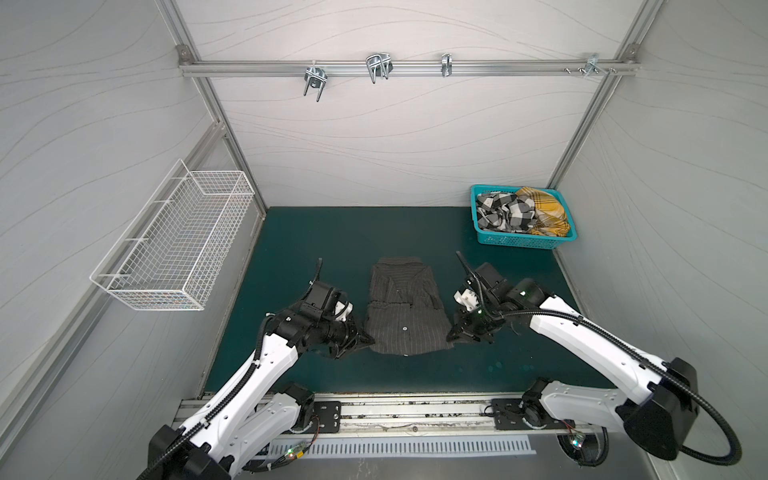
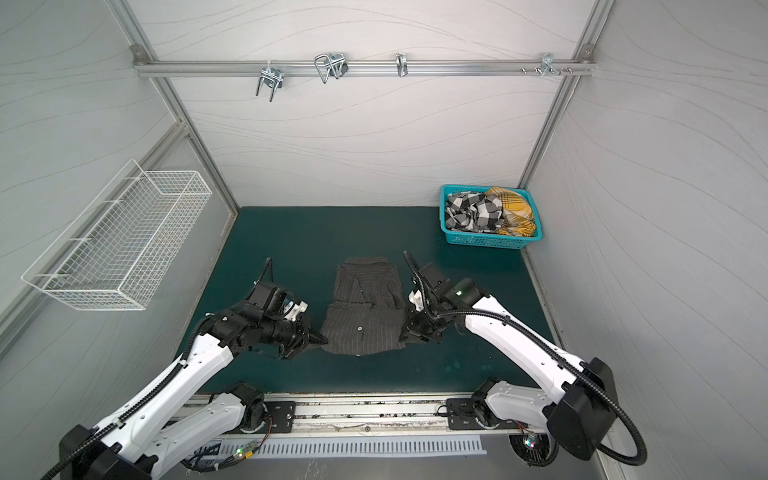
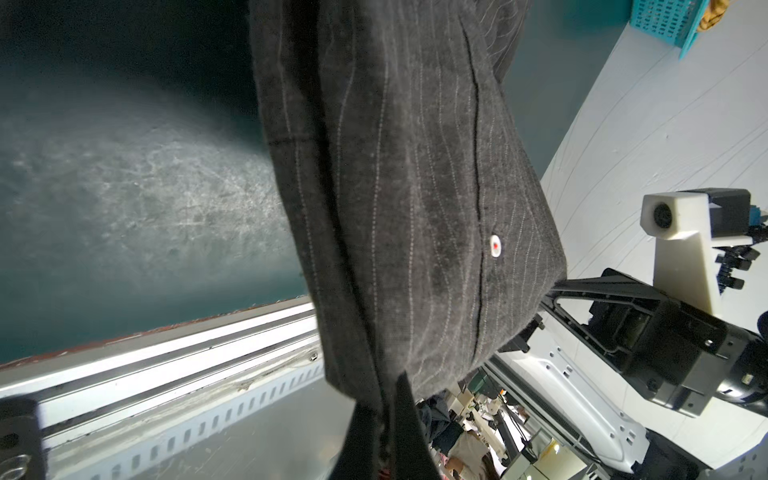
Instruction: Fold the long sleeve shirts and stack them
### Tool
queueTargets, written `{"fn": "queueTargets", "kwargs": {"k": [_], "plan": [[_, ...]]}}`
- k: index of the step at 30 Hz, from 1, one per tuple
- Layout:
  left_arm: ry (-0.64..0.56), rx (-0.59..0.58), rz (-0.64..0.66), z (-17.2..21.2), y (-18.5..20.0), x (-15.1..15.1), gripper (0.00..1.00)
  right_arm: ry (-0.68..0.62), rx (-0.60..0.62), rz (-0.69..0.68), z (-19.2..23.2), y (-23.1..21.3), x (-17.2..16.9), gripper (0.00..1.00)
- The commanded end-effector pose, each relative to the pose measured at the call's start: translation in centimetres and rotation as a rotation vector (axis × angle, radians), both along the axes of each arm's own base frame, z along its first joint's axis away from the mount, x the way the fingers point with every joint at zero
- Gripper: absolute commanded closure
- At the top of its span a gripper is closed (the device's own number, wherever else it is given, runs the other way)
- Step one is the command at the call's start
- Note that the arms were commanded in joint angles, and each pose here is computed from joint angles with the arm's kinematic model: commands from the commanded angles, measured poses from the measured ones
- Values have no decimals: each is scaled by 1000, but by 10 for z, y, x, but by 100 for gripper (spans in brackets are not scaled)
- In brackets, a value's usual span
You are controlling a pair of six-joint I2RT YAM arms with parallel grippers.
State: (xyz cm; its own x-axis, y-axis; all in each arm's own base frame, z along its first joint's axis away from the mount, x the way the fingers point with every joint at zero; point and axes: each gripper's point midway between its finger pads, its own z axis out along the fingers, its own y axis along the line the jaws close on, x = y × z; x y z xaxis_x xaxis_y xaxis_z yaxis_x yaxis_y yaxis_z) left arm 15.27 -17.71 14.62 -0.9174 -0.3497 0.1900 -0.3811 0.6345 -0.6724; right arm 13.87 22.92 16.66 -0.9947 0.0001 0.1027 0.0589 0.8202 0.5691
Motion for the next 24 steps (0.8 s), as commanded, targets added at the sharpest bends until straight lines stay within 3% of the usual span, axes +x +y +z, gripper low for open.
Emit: {"fn": "queueTargets", "kwargs": {"k": [1,8,13,18,24], "plan": [[-88,2,68,23,0,24,100,-11,-4,-18,12,-2,15,100],[-176,34,165,37,7,56,100,-46,52,-33,38,8,57,100],[-205,69,150,43,6,71,100,-39,66,-10,42,18,74,100],[-96,93,104,13,6,54,100,-1,57,-8,25,18,61,100],[19,92,70,-16,15,7,100,18,5,0,3,6,19,100]]}}
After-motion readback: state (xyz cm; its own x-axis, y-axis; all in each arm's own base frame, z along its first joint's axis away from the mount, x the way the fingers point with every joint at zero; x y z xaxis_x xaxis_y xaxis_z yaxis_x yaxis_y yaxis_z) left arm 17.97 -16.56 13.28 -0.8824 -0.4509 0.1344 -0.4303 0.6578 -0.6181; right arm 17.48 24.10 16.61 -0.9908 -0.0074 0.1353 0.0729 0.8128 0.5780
